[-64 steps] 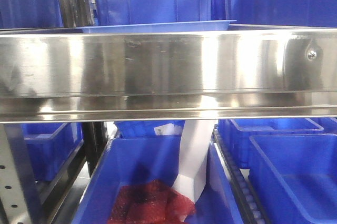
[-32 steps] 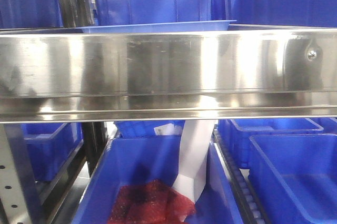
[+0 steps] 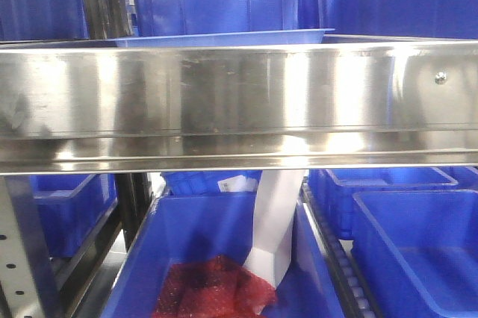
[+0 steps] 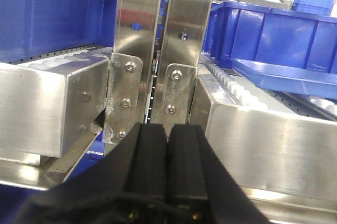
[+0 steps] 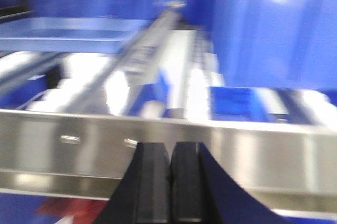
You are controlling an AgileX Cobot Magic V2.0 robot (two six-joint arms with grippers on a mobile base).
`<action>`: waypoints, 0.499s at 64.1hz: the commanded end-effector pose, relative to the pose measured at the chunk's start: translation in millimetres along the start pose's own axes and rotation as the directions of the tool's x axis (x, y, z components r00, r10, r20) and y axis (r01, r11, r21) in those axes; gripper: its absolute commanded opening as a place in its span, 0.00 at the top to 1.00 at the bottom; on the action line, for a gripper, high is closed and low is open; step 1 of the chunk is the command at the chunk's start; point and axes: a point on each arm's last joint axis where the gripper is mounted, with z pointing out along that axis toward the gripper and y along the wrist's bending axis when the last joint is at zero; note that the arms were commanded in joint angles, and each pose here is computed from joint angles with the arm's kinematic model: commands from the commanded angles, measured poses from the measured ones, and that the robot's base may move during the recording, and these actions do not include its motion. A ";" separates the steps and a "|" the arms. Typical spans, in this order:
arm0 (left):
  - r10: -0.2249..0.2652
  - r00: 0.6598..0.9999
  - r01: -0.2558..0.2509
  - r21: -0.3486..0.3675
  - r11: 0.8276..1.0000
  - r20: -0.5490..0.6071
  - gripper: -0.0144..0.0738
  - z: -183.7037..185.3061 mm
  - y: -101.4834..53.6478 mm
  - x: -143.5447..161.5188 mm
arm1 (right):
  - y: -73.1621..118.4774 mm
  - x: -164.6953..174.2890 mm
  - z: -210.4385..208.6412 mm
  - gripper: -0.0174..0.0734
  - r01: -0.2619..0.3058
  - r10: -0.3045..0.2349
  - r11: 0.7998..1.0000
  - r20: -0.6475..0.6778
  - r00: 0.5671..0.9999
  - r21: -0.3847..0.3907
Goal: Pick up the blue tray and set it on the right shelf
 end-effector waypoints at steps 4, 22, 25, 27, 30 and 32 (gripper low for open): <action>-0.006 0.997 0.006 0.008 1.000 0.080 0.89 -0.5 0.4 0.5 | -5.2 7.6 -5.8 0.75 -0.003 -0.008 0.998 0.166 0.986 0.065; -0.006 0.997 0.006 0.008 1.000 0.080 0.89 -0.5 0.4 0.5 | -8.3 44.4 -9.7 0.75 -0.004 -0.015 0.997 0.240 0.971 0.076; -0.006 0.997 0.006 0.008 1.000 0.080 0.89 -0.5 0.4 0.5 | -8.4 45.0 -9.6 0.75 -0.004 -0.014 0.997 0.233 0.972 0.077; -0.006 0.997 0.006 0.008 1.000 0.080 0.89 -0.5 0.4 0.5 | -8.4 45.0 -9.6 0.75 -0.004 -0.014 0.997 0.233 0.972 0.077; -0.006 0.997 0.006 0.008 1.000 0.080 0.89 -0.5 0.4 0.5 | -8.4 45.0 -9.6 0.75 -0.004 -0.014 0.997 0.233 0.972 0.077; -0.006 0.997 0.006 0.008 1.000 0.080 0.89 -0.5 0.4 0.5 | -8.4 45.0 -9.6 0.75 -0.004 -0.014 0.997 0.233 0.972 0.077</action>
